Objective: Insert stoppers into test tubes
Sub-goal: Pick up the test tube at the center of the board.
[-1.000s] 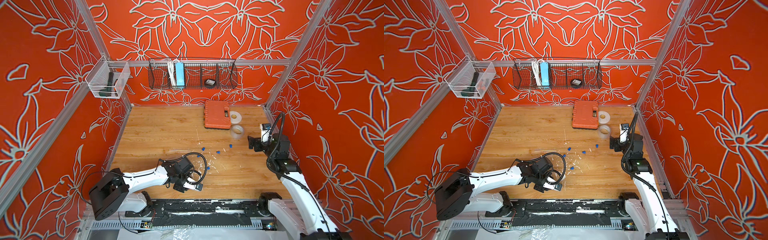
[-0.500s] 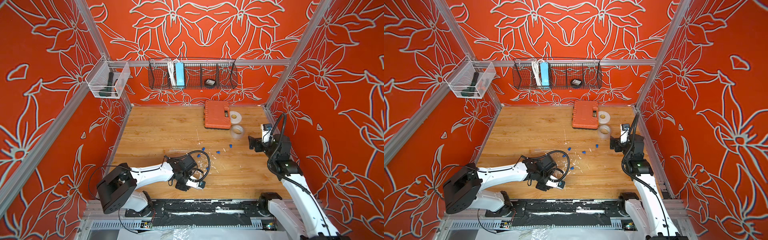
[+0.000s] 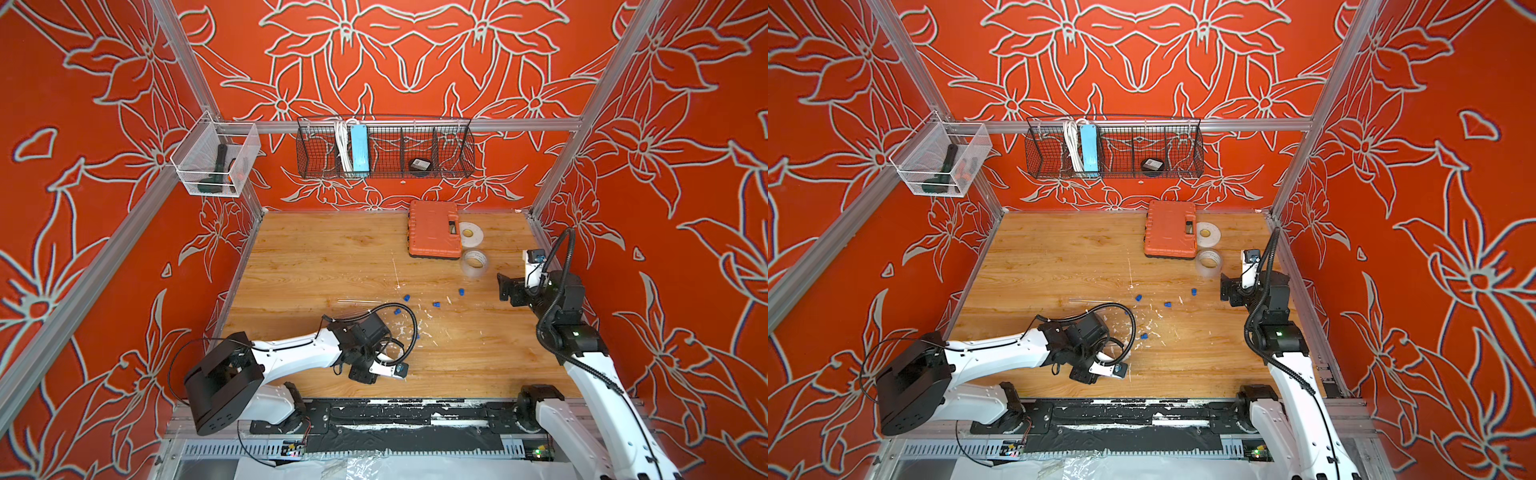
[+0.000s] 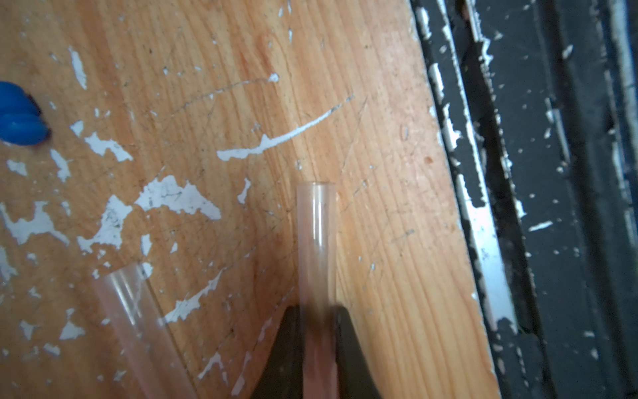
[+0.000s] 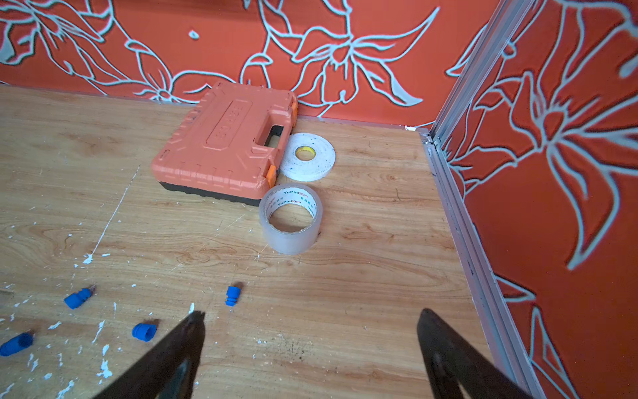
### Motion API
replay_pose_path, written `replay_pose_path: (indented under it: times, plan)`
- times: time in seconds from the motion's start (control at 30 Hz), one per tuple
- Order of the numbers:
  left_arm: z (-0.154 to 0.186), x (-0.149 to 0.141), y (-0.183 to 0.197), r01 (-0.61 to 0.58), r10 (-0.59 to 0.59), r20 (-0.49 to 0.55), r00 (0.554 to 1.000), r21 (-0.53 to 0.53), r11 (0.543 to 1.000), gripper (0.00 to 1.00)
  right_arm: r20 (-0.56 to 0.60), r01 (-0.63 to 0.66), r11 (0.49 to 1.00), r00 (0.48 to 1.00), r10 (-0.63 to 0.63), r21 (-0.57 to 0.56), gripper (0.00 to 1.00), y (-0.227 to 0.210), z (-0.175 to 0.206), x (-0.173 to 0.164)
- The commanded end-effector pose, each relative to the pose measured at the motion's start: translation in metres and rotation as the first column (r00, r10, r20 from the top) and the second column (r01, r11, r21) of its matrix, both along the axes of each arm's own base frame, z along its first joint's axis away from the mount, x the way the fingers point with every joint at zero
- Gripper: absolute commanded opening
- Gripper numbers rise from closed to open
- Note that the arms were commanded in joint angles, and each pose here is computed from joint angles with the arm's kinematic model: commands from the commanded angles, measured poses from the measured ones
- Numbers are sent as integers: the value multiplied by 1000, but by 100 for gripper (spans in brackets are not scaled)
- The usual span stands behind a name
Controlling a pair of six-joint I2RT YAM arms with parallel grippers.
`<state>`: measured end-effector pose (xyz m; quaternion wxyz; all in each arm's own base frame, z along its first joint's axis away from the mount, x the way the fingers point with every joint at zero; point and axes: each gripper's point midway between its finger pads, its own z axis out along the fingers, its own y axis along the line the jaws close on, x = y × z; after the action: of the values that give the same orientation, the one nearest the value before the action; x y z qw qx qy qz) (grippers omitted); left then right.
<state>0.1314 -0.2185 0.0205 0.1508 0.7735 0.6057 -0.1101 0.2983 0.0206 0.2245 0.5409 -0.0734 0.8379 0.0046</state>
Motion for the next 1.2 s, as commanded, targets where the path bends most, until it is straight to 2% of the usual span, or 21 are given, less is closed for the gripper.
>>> replay_pose_path:
  times: [0.0,0.17,0.23,0.37,0.47,0.57,0.67,0.9,0.97,1.17]
  plan:
    - [-2,-5,7,-12,12,-7,1000,12,1000,8,-7,6,1000,1000,-6,6,96,-1,7,-6]
    - [9,-2,2,-45,45,7,999,-45,998,6,-52,8,999,999,-6,41,96,1,8,-12]
    - [19,2,-5,-69,72,18,997,-100,993,6,-81,11,996,997,-4,86,95,5,10,-16]
    - [51,16,-22,-151,165,33,986,-258,954,7,-164,15,963,986,30,268,90,23,13,-27]
    - [77,26,-34,-198,230,39,972,-387,901,7,-288,21,902,951,115,430,86,48,6,-41]
    - [98,33,-42,-232,281,30,959,-486,843,9,-426,35,841,873,238,540,85,76,-2,-63]
    - [110,36,-48,-240,298,21,954,-541,806,9,-544,37,815,762,351,578,84,100,-7,-90]
    - [123,43,-56,-224,301,36,953,-585,780,9,-655,-39,786,529,540,617,85,153,-10,-139]
    - [124,44,-58,-222,299,37,953,-588,778,9,-652,-53,766,491,579,641,84,169,-10,-143]
    - [126,46,-61,-227,301,24,953,-598,769,9,-624,-87,720,435,649,689,75,211,-17,-140]
